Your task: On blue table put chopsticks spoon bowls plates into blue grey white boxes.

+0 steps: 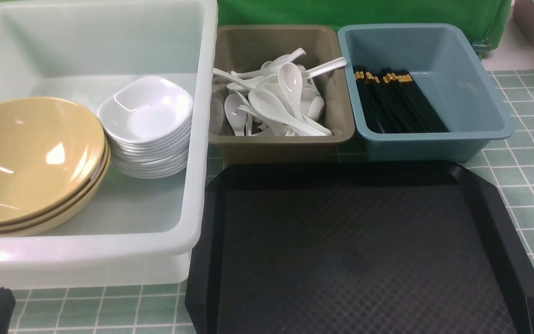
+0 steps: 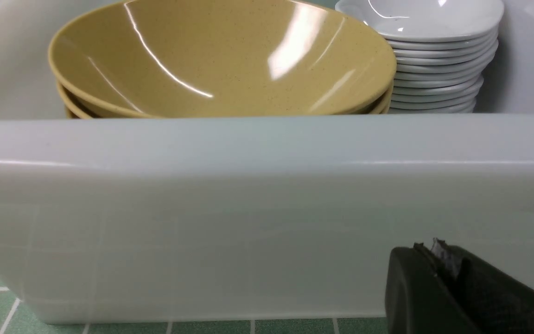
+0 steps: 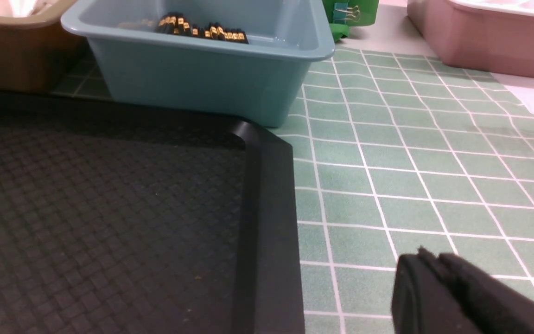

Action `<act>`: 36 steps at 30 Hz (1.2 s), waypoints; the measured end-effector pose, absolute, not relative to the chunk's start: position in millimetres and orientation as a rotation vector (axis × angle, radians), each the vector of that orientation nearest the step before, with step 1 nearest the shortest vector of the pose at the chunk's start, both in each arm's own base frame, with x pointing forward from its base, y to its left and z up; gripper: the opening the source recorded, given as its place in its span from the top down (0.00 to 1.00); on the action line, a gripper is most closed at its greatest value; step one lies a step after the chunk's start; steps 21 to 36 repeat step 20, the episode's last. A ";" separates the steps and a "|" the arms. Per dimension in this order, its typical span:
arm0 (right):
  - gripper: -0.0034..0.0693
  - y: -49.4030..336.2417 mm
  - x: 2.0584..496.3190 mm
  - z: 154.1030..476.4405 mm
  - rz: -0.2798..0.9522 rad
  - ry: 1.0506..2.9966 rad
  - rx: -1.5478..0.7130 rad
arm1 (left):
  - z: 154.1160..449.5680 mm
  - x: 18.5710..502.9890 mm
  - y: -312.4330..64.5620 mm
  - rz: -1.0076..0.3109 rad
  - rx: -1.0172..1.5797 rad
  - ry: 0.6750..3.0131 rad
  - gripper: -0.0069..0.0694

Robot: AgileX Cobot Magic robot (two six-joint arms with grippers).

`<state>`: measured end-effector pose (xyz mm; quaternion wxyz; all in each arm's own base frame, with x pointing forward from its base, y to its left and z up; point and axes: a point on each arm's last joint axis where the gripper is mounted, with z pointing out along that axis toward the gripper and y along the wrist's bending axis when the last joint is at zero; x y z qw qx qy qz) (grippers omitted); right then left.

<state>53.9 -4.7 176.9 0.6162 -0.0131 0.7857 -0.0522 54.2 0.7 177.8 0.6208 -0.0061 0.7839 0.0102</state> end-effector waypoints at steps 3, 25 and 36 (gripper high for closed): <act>0.84 -4.7 53.9 176.9 -0.120 1.810 -0.030 | 177.8 54.2 0.7 0.024 -0.014 1.802 0.91; 0.82 -4.7 53.9 176.9 -0.120 1.810 -0.030 | 177.8 54.2 0.7 0.023 -0.014 1.803 0.91; 0.82 -4.7 53.9 176.9 -0.120 1.810 -0.030 | 177.8 54.2 0.7 0.023 -0.014 1.803 0.91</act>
